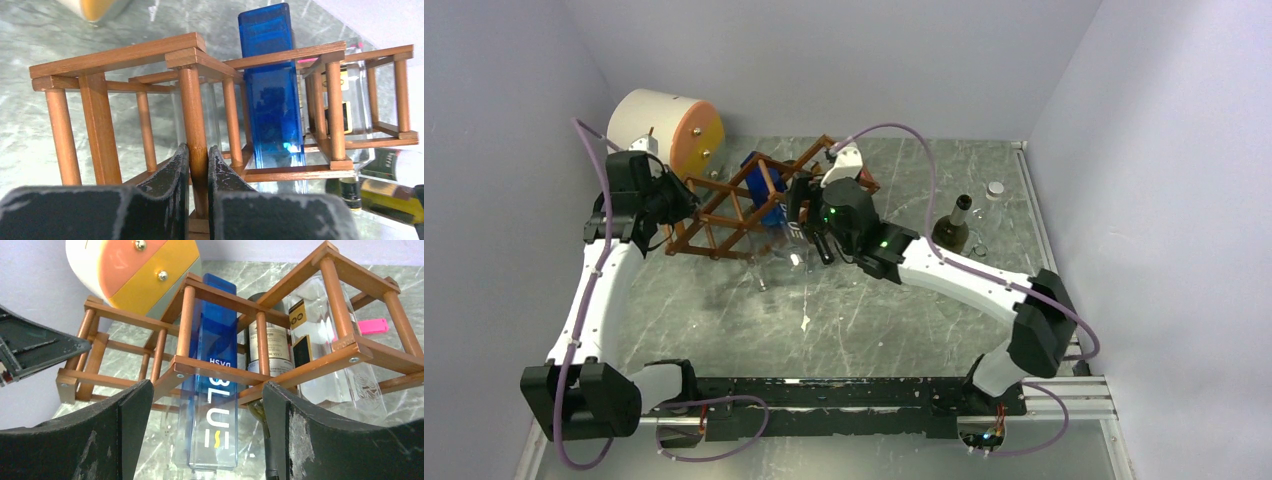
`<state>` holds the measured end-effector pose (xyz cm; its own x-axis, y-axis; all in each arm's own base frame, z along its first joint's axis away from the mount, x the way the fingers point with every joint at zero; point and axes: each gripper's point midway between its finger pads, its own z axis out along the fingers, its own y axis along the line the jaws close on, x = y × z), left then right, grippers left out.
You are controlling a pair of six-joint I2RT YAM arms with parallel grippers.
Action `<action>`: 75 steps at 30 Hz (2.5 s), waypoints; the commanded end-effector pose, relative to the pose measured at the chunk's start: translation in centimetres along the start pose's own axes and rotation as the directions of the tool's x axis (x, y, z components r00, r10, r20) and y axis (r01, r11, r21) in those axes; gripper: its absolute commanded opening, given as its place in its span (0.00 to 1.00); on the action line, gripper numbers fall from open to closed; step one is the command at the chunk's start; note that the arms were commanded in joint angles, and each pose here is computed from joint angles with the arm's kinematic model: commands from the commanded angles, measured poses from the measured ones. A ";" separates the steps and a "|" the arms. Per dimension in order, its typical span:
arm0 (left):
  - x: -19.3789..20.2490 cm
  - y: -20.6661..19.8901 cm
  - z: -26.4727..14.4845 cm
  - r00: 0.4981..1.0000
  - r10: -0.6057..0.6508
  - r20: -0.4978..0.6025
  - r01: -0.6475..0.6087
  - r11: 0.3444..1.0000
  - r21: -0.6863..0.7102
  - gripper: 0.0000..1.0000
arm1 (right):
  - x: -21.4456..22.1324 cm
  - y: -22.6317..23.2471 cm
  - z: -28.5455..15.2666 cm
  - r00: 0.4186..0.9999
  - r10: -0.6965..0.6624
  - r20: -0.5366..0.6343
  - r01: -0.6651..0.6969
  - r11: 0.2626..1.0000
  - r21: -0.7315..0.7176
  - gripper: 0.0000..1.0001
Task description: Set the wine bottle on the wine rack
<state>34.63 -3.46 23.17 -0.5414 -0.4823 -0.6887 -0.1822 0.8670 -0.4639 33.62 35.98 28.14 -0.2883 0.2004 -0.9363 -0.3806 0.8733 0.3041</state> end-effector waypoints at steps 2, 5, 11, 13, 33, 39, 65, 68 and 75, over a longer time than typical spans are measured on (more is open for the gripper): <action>2.4 -6.4 -1.3 0.994 -0.028 -0.105 0.053 0.967 0.248 0.09 | 2.3 -1.2 -2.3 0.990 -0.011 -0.138 0.000 0.997 -0.075 0.83; 2.6 -6.5 -1.1 0.994 -0.043 -0.105 0.068 0.968 0.240 0.15 | 3.8 -1.7 -3.3 0.977 -0.051 -0.206 0.033 0.995 -0.090 0.83; 2.7 -5.3 -0.8 0.996 -0.029 -0.088 0.045 0.982 0.185 0.29 | 5.8 -1.4 -4.2 0.952 -0.104 -0.287 0.064 0.987 -0.146 0.83; 2.6 -4.7 -0.8 0.997 -0.017 -0.075 0.029 0.987 0.156 0.34 | 6.3 -1.1 -4.2 0.943 -0.118 -0.310 0.067 0.983 -0.172 0.83; 1.0 -4.3 -3.5 0.989 0.148 0.000 -0.146 0.980 0.135 0.63 | 11.9 -1.1 -1.8 0.892 -0.036 -0.450 -0.009 0.995 -0.096 0.80; 0.1 -4.8 -4.9 0.984 0.176 0.024 -0.177 0.974 0.139 0.62 | 12.0 -0.8 -0.8 0.905 0.040 -0.423 -0.073 0.995 -0.062 0.71; -1.3 -11.2 -11.4 0.919 0.299 0.258 -0.388 0.801 0.455 0.62 | -7.4 -10.1 -8.6 0.996 -0.089 0.016 0.080 0.952 0.295 0.80; -1.5 -11.4 -11.7 0.910 0.306 0.278 -0.406 0.789 0.461 0.62 | -10.2 -12.9 -10.9 0.990 -0.132 0.057 0.098 0.909 0.406 0.80; -1.7 -12.7 -13.0 0.890 0.312 0.331 -0.447 0.736 0.508 0.63 | -13.9 -20.2 -14.7 0.974 -0.193 0.115 0.072 0.754 0.652 0.82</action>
<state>27.89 -10.89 35.62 -0.3387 -0.2208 -0.9146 0.4311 0.8276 -0.3594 32.42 14.51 37.47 -0.1296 0.1552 -0.9793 0.0645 0.9869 0.1478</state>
